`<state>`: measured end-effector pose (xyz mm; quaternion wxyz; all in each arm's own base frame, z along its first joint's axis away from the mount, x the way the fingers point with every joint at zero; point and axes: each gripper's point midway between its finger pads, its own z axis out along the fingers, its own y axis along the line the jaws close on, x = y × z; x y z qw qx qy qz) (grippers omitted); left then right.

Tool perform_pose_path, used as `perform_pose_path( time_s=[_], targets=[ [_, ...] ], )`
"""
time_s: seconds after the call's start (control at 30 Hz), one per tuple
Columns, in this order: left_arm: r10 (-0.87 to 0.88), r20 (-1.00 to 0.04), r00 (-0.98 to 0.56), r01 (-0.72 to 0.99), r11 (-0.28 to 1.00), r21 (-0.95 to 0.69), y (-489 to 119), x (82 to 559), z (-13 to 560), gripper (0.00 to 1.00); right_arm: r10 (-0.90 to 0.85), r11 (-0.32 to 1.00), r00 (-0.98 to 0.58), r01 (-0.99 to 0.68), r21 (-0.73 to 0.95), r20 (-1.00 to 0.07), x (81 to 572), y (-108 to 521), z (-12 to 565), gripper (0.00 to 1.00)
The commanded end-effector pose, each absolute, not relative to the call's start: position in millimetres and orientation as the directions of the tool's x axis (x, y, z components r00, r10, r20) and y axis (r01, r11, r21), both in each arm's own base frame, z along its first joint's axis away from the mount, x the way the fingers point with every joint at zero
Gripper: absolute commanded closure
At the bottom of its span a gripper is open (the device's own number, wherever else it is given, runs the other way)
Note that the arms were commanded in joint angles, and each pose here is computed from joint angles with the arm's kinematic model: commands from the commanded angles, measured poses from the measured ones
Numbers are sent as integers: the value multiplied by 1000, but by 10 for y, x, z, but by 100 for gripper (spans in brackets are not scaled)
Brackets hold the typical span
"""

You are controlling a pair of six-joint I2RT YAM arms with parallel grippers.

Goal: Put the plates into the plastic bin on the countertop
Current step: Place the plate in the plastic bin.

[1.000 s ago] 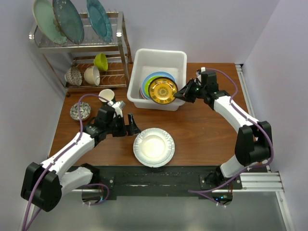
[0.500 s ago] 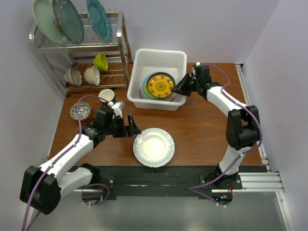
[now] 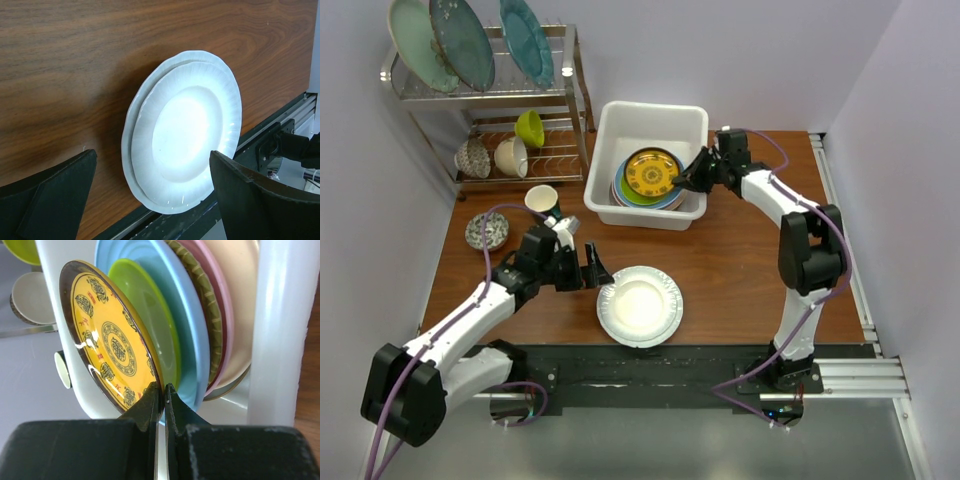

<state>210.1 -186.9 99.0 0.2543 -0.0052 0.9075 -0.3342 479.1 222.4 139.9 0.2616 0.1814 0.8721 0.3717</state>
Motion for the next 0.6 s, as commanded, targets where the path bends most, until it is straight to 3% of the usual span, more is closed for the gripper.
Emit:
perform_pose_path(
  time_s=[0.0, 0.43, 0.53, 0.57],
  targets=[
    [-193, -475, -859, 181, 753, -633, -1899, 2115, 1068, 0, 523, 654, -770, 87, 752, -366, 4966, 2237, 1597, 98],
    [-197, -462, -865, 171, 749, -640, -1895, 2076, 1015, 0, 505, 667, -780, 82, 741, -369, 4952, 2228, 1554, 90],
    [-197, -461, -865, 171, 748, -641, -1899, 2077, 1018, 0, 503, 663, -782, 74, 745, -369, 4938, 2237, 1575, 56],
    [-198, -459, -866, 169, 749, -641, -1898, 2074, 1012, 0, 503, 663, -777, 65, 746, -379, 4930, 2238, 1629, 50]
  ],
)
